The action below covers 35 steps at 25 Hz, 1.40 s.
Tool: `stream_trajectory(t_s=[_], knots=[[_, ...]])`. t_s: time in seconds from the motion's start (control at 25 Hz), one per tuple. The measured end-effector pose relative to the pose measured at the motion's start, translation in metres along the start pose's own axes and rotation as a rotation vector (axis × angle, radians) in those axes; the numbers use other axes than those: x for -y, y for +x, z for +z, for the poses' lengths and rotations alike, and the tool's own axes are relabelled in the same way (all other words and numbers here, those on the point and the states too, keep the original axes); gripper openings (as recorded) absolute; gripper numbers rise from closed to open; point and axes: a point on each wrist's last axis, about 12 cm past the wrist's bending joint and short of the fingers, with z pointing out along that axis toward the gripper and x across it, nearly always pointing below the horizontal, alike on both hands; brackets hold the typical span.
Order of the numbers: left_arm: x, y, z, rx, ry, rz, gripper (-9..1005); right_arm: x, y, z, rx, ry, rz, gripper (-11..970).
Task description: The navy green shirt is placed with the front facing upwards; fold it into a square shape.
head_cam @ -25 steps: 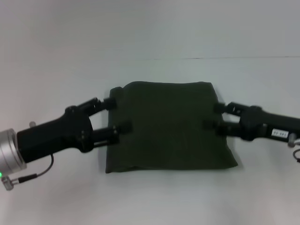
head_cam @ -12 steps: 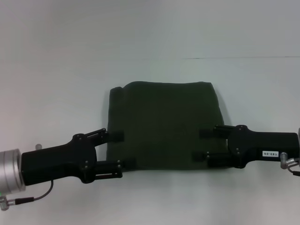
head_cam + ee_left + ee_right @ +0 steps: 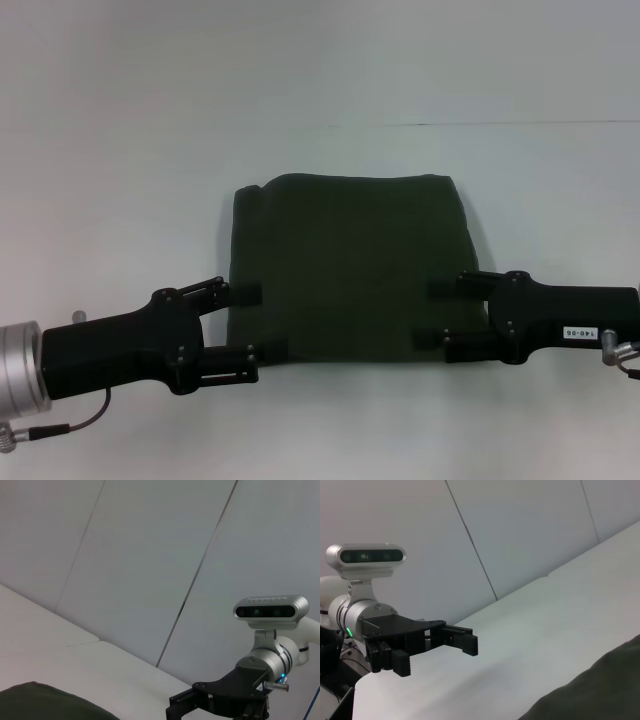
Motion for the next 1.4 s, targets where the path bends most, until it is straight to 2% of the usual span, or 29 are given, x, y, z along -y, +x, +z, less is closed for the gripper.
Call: stream_trajectory(t_s=[1.4], knots=[[-0.0001,-0.001,0.0008,-0.008,0.009,0.003,907,0.0008,-0.001,0.0002,-0.001,0.003,0.002,915]])
